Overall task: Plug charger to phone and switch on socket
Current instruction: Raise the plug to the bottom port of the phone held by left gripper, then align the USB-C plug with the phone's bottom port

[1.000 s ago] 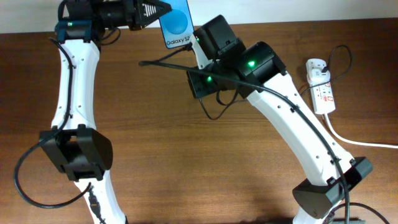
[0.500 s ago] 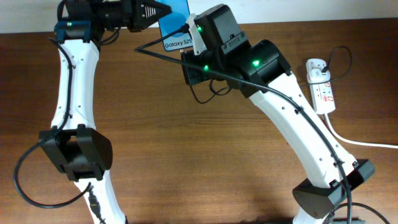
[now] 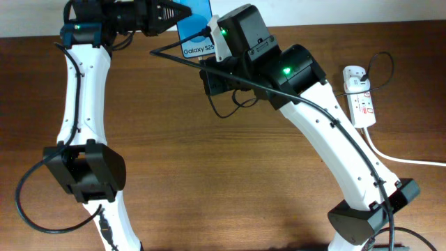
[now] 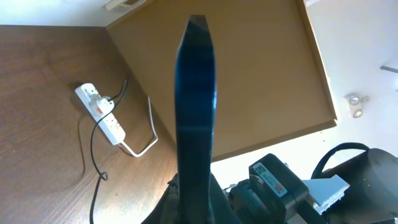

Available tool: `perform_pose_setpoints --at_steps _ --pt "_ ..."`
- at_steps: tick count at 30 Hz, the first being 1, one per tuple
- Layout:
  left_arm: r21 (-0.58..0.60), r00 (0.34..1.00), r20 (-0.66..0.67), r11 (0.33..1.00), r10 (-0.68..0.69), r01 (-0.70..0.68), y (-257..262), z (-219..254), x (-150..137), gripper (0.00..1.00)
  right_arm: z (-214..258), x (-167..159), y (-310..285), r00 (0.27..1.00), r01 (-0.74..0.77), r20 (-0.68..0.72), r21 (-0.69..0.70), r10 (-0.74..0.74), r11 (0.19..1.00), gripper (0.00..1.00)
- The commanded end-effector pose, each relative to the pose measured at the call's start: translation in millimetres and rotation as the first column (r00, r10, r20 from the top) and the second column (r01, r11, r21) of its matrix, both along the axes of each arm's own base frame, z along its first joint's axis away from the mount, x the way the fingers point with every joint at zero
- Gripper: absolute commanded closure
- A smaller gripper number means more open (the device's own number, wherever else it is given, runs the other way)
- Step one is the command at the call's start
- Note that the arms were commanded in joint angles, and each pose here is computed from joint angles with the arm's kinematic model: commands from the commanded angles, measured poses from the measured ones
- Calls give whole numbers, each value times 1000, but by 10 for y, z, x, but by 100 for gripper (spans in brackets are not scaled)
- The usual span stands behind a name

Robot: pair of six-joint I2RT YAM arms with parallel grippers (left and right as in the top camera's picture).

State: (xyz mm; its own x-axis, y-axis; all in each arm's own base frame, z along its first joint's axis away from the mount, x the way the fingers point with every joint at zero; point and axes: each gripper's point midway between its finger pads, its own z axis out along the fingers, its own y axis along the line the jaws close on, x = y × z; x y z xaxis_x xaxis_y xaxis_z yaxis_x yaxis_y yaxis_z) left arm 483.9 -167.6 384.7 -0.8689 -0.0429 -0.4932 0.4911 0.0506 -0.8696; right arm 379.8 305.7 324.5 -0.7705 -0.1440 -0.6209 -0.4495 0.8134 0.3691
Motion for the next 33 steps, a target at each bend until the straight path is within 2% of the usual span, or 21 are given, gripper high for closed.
perform_pose_setpoints --at_steps 1,23,30,33 --pt "-21 997 48 998 -55 56 1 149 -141 100 246 27 -7 998 8 66 40 -10 999 96" --pt "-21 997 47 998 -55 56 1 148 -141 100 403 220 -50 991 80 101 112 -92 990 96" --pt "-13 998 43 999 -33 34 4 132 -104 100 123 -91 -83 998 31 -62 59 -28 998 96" --pt "-19 998 43 999 -50 51 1 142 -133 100 114 -100 -73 997 26 -68 61 -22 998 96"
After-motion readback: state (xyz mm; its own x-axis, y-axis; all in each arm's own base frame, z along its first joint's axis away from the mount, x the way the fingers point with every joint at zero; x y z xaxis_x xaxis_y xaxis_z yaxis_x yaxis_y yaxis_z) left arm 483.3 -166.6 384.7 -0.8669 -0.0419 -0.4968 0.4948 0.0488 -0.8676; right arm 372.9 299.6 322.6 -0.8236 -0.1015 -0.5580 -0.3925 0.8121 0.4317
